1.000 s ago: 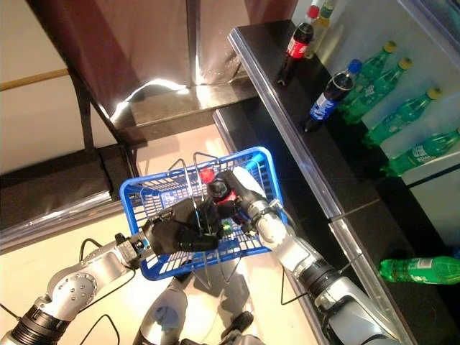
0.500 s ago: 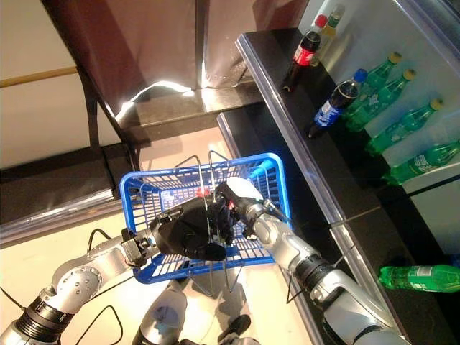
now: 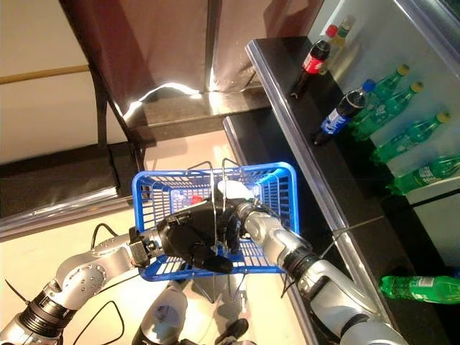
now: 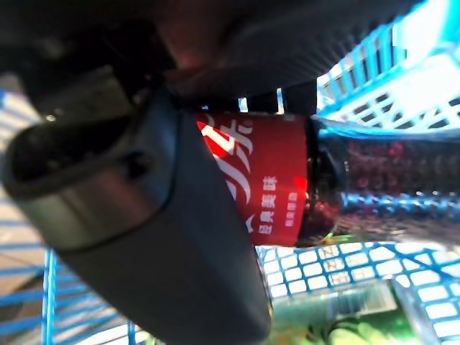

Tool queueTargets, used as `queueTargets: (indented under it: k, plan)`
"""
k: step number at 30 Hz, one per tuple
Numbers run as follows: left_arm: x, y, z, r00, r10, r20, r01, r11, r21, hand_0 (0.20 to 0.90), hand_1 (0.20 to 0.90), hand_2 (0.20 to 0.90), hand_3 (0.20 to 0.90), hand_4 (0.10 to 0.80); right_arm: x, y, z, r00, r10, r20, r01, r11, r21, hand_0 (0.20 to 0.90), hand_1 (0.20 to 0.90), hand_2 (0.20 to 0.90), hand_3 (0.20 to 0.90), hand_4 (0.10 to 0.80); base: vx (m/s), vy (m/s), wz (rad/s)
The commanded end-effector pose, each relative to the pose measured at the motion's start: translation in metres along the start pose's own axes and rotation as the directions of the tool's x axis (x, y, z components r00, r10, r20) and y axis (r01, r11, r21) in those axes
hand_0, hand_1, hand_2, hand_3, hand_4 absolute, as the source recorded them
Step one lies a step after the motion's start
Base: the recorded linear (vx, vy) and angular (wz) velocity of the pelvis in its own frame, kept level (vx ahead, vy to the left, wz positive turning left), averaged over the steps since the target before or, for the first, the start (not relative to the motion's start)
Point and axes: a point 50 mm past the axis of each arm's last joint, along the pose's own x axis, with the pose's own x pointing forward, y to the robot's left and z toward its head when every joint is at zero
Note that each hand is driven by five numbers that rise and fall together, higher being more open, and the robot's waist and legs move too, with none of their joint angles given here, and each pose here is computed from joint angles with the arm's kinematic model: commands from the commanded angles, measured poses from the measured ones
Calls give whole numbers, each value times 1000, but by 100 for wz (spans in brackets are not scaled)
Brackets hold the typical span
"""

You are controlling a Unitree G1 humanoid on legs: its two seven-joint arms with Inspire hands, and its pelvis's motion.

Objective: Pick up the drink and place into the basket.

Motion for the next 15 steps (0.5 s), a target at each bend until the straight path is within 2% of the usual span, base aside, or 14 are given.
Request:
queueTargets:
  k: [1, 15]
  plan:
    - [38, -93, 44, 735, -617, 281, 596, 785, 165, 300, 300, 300, 200, 100, 12, -5, 29, 994, -6, 109, 16, 996, -90, 300, 300, 300, 200, 100, 0, 0, 0]
    - [40, -100, 42, 708, -651, 275, 640, 756, 142, 300, 300, 300, 200, 100, 20, 12, 27, 996, 79, 33, -76, 994, -80, 300, 300, 300, 200, 100, 12, 1, 5]
